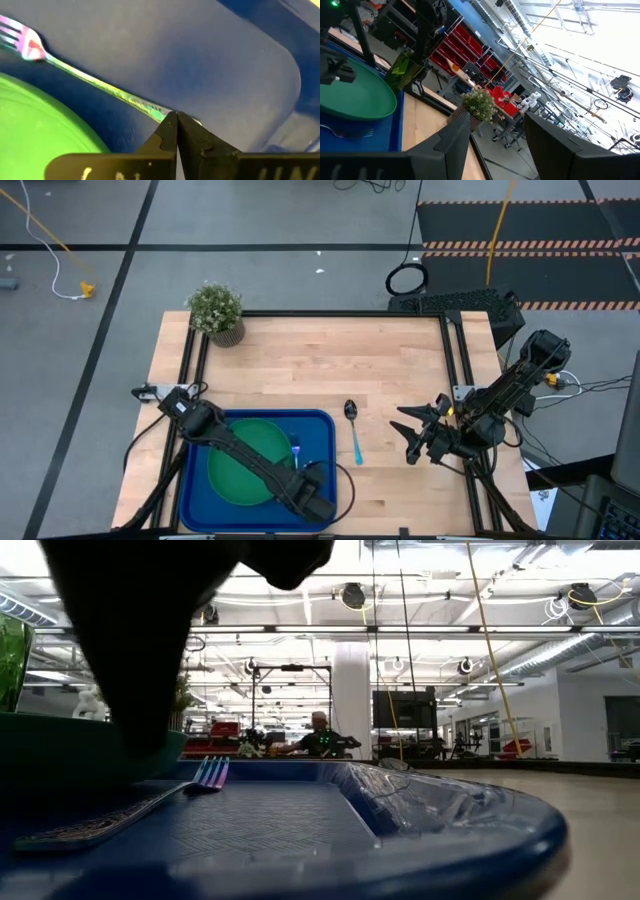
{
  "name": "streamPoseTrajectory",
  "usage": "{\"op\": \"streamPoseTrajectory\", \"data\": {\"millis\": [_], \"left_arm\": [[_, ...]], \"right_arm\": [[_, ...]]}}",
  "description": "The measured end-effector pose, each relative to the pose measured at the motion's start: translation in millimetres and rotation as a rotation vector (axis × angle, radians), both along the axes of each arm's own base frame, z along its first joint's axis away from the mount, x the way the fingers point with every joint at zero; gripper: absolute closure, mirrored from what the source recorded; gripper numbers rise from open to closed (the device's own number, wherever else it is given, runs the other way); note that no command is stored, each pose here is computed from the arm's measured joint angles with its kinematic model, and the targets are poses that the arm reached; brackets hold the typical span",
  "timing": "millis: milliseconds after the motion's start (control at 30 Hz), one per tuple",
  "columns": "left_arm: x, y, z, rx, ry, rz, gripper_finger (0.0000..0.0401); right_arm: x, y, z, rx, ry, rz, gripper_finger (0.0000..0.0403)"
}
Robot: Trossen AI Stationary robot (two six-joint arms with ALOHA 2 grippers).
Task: Pick and place plate/cup/fork/spoon on tray
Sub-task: Put the blue fork to the right of the green plate on the dark blue tray
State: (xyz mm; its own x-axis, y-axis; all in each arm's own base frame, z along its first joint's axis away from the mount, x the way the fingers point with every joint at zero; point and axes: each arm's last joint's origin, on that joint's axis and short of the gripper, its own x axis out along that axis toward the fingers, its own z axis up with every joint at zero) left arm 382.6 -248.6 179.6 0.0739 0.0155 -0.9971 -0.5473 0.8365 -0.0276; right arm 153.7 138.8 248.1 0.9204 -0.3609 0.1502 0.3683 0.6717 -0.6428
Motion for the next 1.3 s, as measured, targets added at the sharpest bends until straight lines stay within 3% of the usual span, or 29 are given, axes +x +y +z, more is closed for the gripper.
{"op": "streamPoseTrajectory", "data": {"millis": [567,1300], "left_arm": [[-8,-26,-9,-0.03,-0.044,-0.024,0.0399],[-9,-17,-19,0.046,0.037,-0.165,0.04]], "right_arm": [[0,0,0,0.0,0.0,0.001,0.022],[0,0,0,0.0,-0.001,0.002,0.022]]}}
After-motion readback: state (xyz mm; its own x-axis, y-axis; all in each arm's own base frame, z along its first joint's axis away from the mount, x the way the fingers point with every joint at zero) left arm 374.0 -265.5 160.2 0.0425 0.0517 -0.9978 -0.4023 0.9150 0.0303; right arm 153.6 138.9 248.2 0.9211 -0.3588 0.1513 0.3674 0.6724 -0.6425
